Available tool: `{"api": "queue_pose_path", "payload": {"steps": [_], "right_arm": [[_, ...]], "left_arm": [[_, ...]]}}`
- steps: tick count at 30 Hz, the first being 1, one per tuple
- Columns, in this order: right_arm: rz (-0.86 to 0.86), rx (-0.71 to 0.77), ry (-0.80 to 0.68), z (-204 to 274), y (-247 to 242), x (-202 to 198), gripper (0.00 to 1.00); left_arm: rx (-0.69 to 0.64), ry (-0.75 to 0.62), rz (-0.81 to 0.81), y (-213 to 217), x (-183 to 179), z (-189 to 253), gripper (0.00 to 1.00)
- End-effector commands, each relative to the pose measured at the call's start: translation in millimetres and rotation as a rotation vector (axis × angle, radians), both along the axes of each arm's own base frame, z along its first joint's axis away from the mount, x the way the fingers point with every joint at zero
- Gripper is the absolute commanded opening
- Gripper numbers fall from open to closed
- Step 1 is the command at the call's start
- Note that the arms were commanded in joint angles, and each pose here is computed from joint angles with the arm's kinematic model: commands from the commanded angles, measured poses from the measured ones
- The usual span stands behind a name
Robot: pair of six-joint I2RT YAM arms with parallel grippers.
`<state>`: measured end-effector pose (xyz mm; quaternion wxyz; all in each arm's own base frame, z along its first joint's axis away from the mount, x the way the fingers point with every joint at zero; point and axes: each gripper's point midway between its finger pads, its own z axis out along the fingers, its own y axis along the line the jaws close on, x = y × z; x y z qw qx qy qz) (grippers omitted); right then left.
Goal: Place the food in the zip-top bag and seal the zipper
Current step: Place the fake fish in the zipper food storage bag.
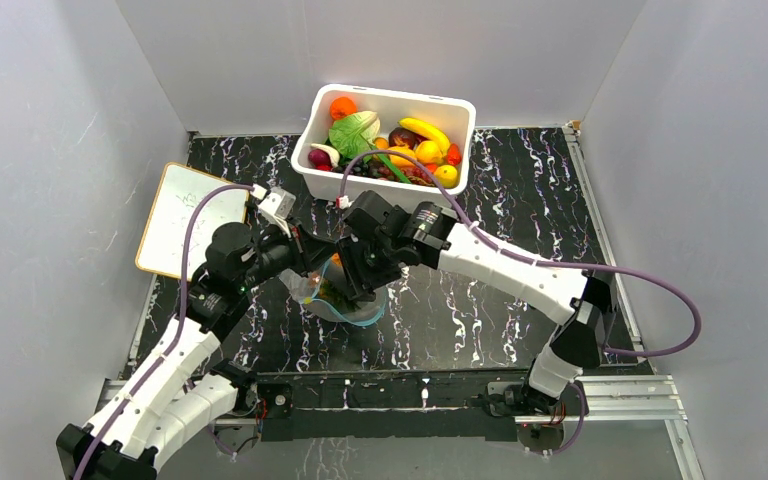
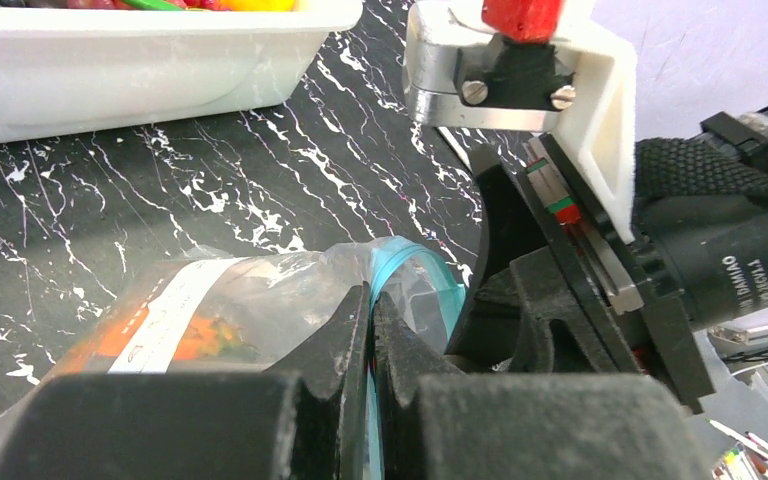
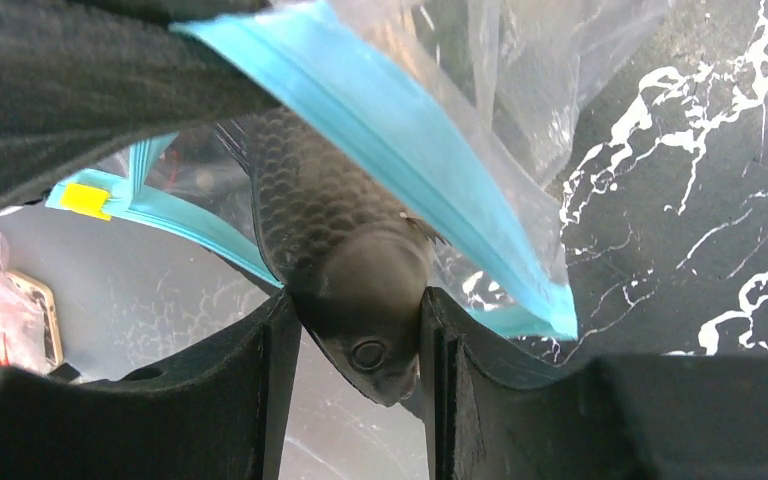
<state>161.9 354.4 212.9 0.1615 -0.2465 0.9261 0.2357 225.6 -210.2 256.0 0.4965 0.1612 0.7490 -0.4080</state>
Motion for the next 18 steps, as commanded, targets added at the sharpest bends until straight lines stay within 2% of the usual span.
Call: {"api": "queue_pose_path", "payload": {"steps": [1,5,7,11,18], "right_arm": [[-0.01,0.124,-0.125,24.6,14.8,15.5,0.34],[-0.015,0.138,-0.15,16.2,8.3,15.0,0.37],[0.018,0.203,-0.159,16.8,13.4,10.0,0.39],[-0.002,0.352,-0.252,27.0,24.6,19.1,0.32],[0.038,0.272,-0.222,7.9,36.2,24.3,0.4]], "left_arm": [[-0.05,-0.029,0.005,0.0,-3.9,20.7,0.0],[-0.07,-0.013,0.028,2.8,-5.4,24.4,0.0],[-0.083,-0.004,0.048,4.8,-4.9,25.0,0.0],[-0.123,0.022,0.067,4.6,-4.1,25.0,0.0],[-0.187,0.052,0.049,-1.3,-6.1,28.2,0.0]]}}
